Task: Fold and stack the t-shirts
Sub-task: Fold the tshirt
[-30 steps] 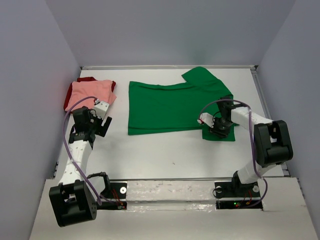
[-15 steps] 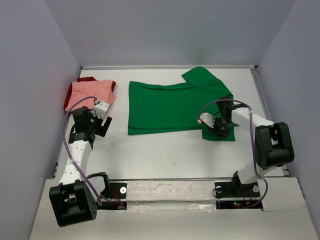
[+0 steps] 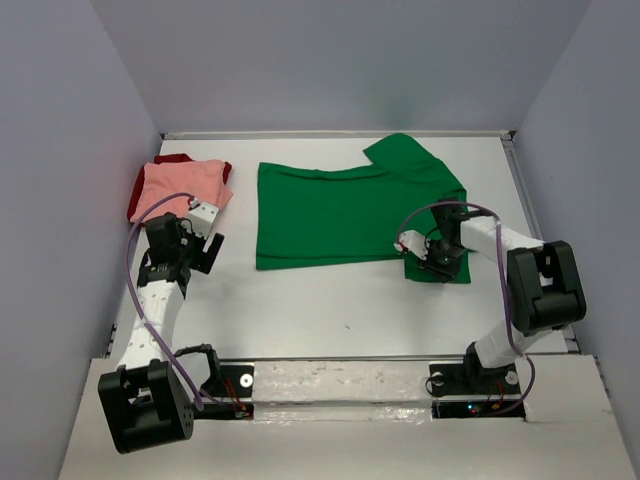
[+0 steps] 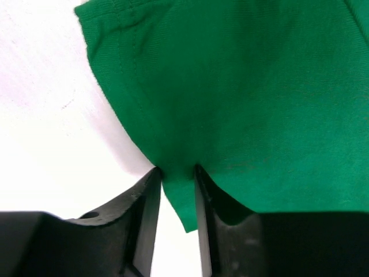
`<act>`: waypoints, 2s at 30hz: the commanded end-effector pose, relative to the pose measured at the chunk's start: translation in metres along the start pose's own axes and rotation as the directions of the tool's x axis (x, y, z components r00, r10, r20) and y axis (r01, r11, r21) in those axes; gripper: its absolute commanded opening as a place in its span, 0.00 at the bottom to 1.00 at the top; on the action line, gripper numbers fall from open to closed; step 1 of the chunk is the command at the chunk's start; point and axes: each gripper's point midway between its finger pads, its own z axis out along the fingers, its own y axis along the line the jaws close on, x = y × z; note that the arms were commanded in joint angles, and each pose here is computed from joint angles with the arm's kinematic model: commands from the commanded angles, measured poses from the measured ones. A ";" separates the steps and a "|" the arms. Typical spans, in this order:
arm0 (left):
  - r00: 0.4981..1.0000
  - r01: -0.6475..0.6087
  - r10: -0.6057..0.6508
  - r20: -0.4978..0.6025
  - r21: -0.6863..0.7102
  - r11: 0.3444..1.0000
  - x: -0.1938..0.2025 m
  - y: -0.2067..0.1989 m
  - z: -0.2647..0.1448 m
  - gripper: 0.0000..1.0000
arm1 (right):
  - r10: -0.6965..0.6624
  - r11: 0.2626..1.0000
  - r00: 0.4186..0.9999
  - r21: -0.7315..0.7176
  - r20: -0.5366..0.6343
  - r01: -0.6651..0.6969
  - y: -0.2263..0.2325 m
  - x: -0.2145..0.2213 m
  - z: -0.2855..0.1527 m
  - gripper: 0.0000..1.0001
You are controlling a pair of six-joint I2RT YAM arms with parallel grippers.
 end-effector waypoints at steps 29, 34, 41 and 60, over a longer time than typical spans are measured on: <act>0.999 -0.010 0.010 0.047 -0.004 1.000 -0.010 0.002 -0.002 0.99 | 0.045 0.987 0.996 0.151 0.079 -0.057 -0.066 -0.045 -0.048 0.00; 0.999 -0.013 0.013 0.046 0.001 1.000 -0.009 0.001 -0.002 0.99 | 0.044 0.983 0.996 0.174 0.077 -0.057 -0.080 -0.051 -0.054 0.00; 0.999 -0.015 0.015 0.050 0.001 1.000 -0.010 0.001 -0.003 0.99 | 0.040 0.974 0.996 0.219 0.075 -0.055 -0.103 -0.060 -0.056 0.00; 0.999 -0.015 0.014 0.049 0.023 1.000 -0.009 -0.003 -0.001 0.99 | 0.047 0.959 0.996 0.276 0.079 -0.068 -0.157 -0.085 -0.055 0.00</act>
